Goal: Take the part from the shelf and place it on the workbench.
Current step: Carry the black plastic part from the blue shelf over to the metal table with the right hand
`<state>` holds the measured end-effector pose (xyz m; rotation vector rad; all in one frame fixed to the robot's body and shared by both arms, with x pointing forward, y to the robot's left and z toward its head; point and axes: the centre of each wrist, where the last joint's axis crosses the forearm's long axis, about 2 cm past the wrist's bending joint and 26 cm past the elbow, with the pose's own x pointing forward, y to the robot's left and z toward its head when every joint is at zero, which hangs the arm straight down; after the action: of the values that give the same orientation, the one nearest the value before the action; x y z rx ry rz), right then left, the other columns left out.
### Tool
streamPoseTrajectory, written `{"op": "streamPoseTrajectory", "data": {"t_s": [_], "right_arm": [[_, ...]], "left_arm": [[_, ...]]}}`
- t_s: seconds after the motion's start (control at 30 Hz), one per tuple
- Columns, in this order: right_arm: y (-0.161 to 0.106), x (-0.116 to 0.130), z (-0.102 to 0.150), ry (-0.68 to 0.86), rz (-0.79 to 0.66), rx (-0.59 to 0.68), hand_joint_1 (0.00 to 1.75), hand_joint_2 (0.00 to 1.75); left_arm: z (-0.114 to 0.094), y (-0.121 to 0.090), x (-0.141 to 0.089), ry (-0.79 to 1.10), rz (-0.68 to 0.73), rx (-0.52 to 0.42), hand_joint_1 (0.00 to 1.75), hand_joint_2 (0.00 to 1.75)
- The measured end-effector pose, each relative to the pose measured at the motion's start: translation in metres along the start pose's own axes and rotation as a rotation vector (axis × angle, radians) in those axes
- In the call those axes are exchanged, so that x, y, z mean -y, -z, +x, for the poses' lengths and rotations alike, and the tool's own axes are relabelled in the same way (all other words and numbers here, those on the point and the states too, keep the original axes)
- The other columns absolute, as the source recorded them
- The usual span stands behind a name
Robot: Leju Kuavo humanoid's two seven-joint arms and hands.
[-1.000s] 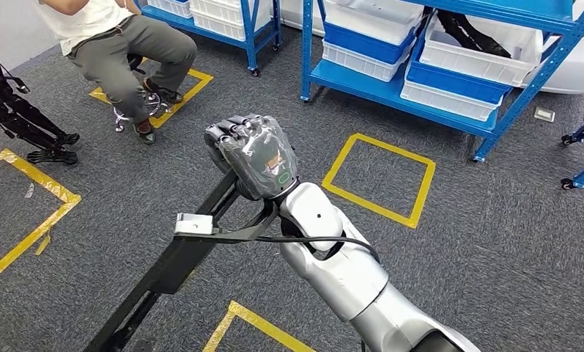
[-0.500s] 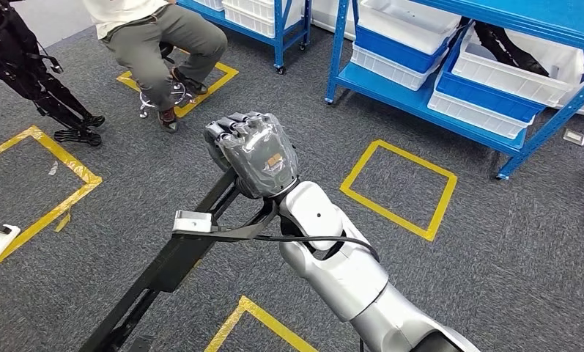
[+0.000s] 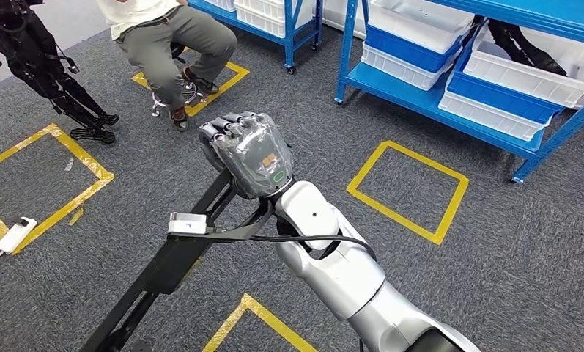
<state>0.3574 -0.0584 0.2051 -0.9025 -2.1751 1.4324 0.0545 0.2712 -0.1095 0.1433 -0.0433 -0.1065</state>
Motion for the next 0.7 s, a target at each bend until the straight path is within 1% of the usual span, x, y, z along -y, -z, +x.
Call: {"op": "streamPoseTrajectory", "data": {"t_s": [0.3, 0.47, 0.7], "right_arm": [[-0.0035, -0.0016, 0.0014, -0.003, -0.002, 0.000, 1.75, 1.75], [-0.0093, -0.0064, 0.0024, 0.000, 0.025, -0.001, 1.75, 1.75], [-0.0055, -0.0046, 0.0079, 0.013, 0.017, 0.012, 1.75, 1.75]], "left_arm": [[0.0022, -0.0002, 0.0000, 0.002, -0.001, -0.004, 0.00, 1.75], [0.0025, -0.0003, 0.0001, 0.000, 0.003, -0.006, 0.00, 1.75], [0.0004, -0.0002, 0.0004, -0.002, 0.010, -0.014, 0.00, 1.75]]}}
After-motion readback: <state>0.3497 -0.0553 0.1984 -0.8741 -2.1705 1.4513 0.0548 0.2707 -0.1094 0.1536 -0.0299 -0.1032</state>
